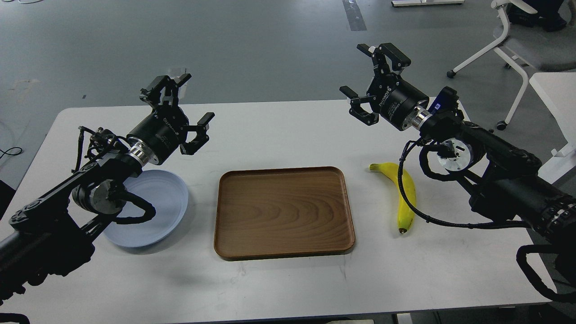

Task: Place banana on plate with both arms
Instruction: 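Move the left gripper down toward the light blue plate's rim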

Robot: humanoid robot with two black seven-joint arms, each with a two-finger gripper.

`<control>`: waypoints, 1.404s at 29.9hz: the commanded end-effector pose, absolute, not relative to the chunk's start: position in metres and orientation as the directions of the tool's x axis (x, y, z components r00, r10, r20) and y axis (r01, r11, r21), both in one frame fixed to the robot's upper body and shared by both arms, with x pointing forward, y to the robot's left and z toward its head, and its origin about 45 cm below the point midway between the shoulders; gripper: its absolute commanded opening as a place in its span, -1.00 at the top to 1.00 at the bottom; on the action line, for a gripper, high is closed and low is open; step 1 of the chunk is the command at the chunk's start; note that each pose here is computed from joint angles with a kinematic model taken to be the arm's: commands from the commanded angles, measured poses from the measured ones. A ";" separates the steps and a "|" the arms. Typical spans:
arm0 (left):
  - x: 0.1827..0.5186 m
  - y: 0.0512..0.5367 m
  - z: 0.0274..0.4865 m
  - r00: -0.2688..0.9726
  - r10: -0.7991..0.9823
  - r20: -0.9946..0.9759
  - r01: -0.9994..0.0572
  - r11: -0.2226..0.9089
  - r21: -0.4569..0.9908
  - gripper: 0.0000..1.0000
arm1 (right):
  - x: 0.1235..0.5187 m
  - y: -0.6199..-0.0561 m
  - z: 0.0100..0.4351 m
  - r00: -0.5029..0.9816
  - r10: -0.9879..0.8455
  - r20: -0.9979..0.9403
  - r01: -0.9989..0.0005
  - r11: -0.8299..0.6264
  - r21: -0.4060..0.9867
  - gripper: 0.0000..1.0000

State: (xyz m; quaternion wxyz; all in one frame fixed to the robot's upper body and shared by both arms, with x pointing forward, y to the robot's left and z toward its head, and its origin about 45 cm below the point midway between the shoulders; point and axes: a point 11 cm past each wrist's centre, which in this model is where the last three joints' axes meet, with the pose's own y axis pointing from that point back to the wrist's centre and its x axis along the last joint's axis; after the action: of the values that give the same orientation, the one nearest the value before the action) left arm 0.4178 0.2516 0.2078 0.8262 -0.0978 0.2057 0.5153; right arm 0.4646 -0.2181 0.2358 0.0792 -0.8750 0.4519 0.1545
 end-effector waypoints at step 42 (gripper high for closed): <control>0.415 0.280 0.231 0.380 0.914 -0.143 -0.925 0.379 -0.036 -0.96 | 0.471 -0.221 0.245 0.538 -0.787 -0.302 -0.824 -0.567 0.007 -1.00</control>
State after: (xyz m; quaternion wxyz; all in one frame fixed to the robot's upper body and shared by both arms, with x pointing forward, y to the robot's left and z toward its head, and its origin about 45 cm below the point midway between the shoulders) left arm 0.4144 0.2726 0.2209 0.8249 -0.0877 0.1380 0.5411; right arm 0.4703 -0.2178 0.2449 0.0682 -0.8761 0.4566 0.1389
